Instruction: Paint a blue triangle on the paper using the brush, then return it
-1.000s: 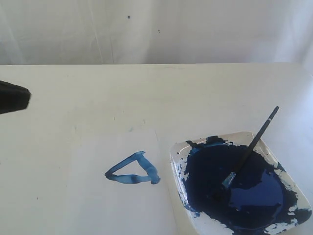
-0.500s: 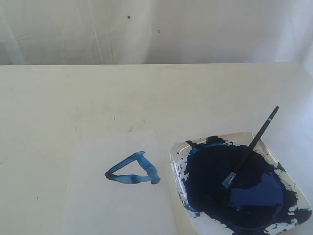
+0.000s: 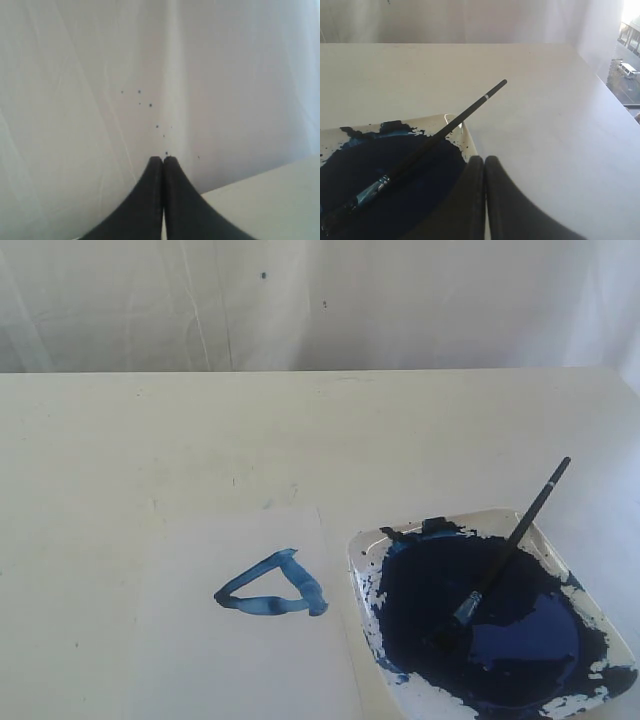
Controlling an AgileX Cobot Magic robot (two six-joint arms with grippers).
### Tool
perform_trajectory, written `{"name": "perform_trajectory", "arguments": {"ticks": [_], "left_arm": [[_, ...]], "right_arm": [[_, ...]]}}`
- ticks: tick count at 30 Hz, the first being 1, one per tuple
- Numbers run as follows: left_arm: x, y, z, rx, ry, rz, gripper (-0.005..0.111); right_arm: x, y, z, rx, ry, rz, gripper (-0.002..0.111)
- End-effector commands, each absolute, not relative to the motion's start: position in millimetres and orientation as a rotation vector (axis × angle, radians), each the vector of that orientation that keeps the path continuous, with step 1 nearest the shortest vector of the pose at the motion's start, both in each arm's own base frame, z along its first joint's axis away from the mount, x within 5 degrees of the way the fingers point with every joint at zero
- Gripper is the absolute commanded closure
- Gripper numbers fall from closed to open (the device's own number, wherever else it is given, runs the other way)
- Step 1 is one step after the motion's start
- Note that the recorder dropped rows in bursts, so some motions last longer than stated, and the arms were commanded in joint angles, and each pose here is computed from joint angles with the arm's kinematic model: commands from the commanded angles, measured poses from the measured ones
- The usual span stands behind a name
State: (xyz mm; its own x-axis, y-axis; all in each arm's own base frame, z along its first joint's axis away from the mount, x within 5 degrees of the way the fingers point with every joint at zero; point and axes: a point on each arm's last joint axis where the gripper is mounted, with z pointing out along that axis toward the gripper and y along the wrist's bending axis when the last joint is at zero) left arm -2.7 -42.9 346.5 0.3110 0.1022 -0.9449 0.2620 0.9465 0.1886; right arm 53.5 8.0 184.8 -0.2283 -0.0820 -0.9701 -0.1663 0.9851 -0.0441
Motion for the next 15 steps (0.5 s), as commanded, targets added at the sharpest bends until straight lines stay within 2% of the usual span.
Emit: {"name": "perform_trajectory", "arguments": {"ticks": [1,4,8,15], "left_arm": [[5.7,-38.7,345.7,0.288,1.293,-0.107,0.107],[20.0,-27.1,333.4,0.185,1.483,-0.061,0.107],[37.6,-4.1,302.8,-0.178,1.665,-0.072,0.107],[44.5,3.0,245.1,-0.176,1.639,0.024,0.107]], "right_arm": [[53.5,8.2,184.6,-0.188,1.791,0.077,0.108],[53.5,8.2,184.6,-0.188,1.791,0.077,0.108],[53.5,8.2,184.6,-0.188,1.791,0.077,0.108],[53.5,8.2,184.6,-0.188,1.791,0.077,0.108]]}}
